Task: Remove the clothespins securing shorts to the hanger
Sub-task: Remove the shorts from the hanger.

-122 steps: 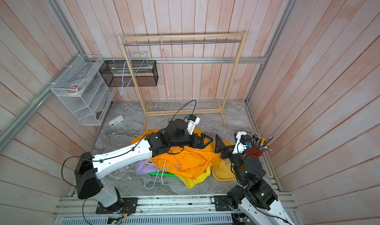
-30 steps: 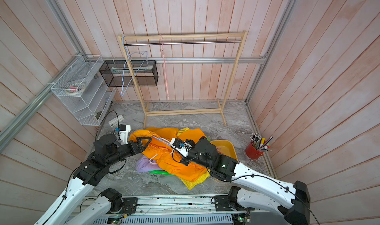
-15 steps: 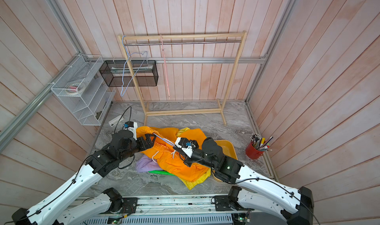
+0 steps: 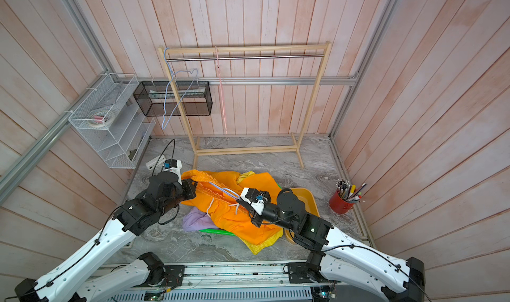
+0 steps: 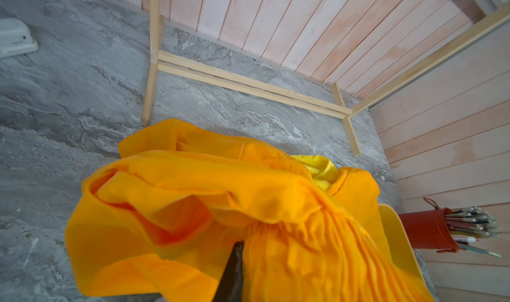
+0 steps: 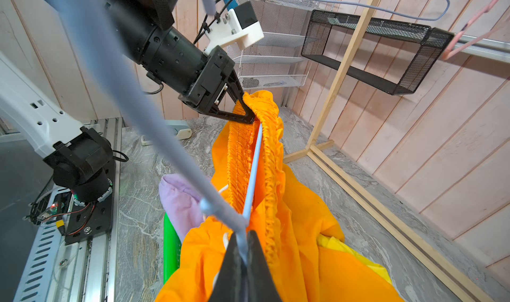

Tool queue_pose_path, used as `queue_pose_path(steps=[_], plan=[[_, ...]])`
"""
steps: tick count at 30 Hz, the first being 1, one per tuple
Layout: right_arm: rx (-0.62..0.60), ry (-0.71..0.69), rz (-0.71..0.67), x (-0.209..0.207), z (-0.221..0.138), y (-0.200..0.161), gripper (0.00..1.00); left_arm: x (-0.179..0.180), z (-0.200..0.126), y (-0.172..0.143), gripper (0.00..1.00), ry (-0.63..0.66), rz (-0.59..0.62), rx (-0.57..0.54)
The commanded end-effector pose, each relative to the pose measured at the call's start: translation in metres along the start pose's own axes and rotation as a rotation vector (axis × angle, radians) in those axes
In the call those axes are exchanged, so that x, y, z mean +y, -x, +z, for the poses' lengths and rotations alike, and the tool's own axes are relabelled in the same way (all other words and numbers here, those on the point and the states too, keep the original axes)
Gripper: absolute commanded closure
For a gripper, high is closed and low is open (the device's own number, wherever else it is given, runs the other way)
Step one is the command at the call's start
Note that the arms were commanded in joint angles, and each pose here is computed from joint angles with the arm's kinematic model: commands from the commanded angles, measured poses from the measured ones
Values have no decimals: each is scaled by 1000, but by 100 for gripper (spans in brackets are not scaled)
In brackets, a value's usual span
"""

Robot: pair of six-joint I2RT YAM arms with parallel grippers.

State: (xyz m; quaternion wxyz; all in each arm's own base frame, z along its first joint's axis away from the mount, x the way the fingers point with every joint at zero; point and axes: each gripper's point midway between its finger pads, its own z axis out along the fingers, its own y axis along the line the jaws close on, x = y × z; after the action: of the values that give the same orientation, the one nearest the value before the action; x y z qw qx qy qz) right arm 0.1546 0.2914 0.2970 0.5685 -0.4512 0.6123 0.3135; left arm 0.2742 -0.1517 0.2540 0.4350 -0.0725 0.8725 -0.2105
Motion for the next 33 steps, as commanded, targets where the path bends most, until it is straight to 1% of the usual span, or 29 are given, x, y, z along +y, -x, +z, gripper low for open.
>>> queue_pose_path(steps=[1, 4, 5, 11, 13, 16, 18, 21, 22, 23, 28, 31, 33], plan=[[-69, 7, 0, 1, -9, 13, 98, 8, -5, 26, 89, 71, 3, -83], [-53, 61, 20, 11, -11, 8, 99, 13, -7, 50, 95, 101, 4, -128], [-44, 87, 27, 15, -11, 5, 99, 15, -8, 59, 100, 109, -1, -144], [-30, 111, 64, 22, -15, -10, 100, 20, -7, 111, 100, 164, 0, -221], [-28, 115, 73, 24, -17, -13, 100, 16, -3, 124, 100, 161, 8, -237], [-69, 93, 78, 20, -24, -5, 100, 11, 4, 131, 100, 139, 10, -234], [-146, 62, 80, 15, -33, 11, 100, 11, 7, 126, 100, 125, 9, -229], [-356, -21, 71, 1, -54, 49, 100, 17, 7, 112, 100, 121, 7, -216], [-416, -30, 53, -1, -60, 63, 100, 19, 8, 103, 100, 129, 4, -197], [-452, -37, 41, -3, -63, 76, 100, 22, 8, 94, 100, 131, 0, -182], [-414, -74, 21, -18, -33, 110, 100, 15, 9, 61, 100, 105, 44, -152], [-499, -84, 27, -23, -30, 134, 100, 5, 11, 44, 100, 56, 60, -126], [-537, -104, 23, -27, -25, 142, 100, -3, 11, 34, 100, 5, 49, -110]])
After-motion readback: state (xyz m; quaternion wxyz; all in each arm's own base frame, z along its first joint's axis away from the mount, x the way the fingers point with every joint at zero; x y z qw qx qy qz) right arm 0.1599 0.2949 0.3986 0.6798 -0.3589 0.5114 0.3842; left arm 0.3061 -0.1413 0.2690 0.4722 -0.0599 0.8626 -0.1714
